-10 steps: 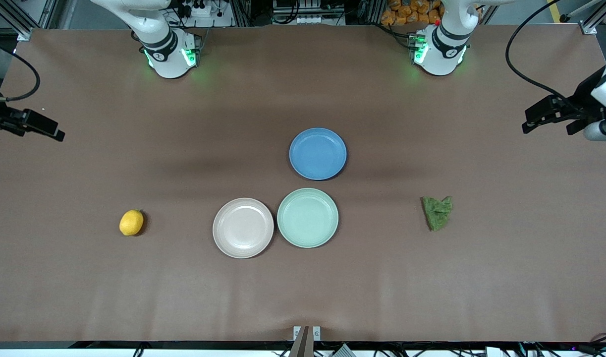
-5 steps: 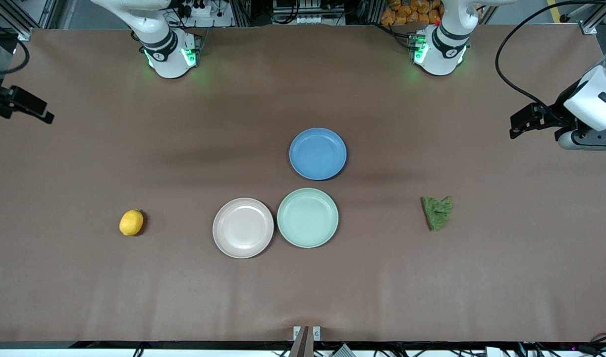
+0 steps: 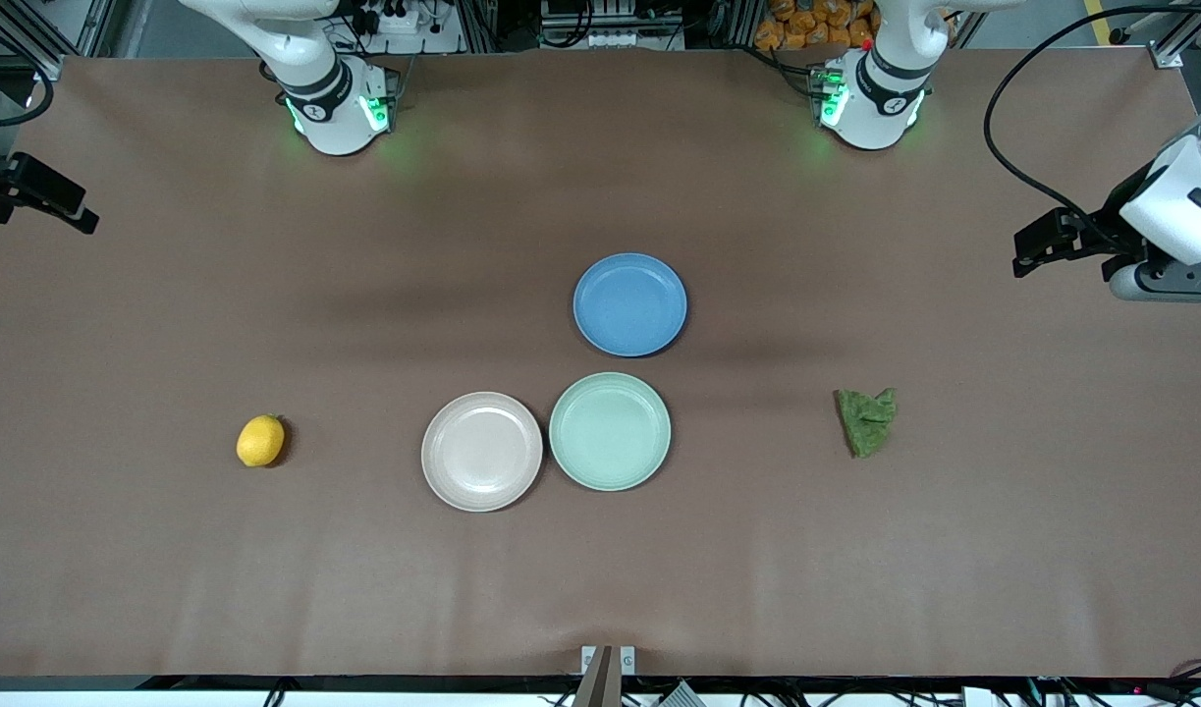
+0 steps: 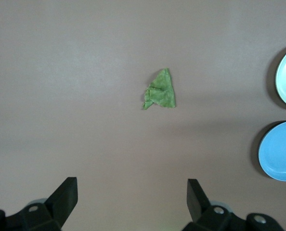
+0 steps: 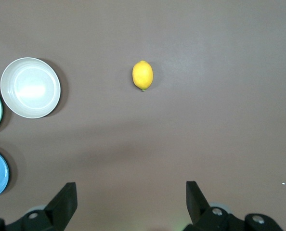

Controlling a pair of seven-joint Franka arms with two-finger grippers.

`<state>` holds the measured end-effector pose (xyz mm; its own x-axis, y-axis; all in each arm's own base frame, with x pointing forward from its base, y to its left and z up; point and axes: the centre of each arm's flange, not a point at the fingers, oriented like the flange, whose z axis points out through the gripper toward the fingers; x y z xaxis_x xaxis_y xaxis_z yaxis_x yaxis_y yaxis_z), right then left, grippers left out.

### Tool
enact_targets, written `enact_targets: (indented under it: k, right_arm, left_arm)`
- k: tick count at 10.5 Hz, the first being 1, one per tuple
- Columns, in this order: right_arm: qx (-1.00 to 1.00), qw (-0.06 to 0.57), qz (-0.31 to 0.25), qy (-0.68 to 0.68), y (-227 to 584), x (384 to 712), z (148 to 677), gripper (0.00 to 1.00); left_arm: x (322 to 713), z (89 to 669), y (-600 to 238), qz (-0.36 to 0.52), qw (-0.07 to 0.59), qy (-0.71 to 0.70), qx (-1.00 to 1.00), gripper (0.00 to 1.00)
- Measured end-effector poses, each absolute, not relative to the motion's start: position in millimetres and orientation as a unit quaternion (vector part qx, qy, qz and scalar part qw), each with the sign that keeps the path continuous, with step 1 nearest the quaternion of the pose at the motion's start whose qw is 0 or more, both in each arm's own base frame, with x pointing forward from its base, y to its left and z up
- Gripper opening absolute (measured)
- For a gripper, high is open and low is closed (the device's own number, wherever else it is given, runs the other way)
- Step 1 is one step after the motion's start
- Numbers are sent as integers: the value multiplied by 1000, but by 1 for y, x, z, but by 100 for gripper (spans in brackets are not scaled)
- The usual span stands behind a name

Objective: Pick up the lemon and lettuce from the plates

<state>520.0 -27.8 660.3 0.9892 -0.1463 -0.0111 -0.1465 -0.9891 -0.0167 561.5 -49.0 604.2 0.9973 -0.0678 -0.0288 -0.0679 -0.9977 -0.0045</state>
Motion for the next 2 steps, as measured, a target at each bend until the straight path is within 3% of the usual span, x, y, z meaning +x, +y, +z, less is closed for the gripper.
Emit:
enact_targets:
  k: [2]
  right_arm:
    - [-997,8,5,70,-24,522,659,100]
  left_arm:
    - [563,601,-49,17,4,34,-999,100]
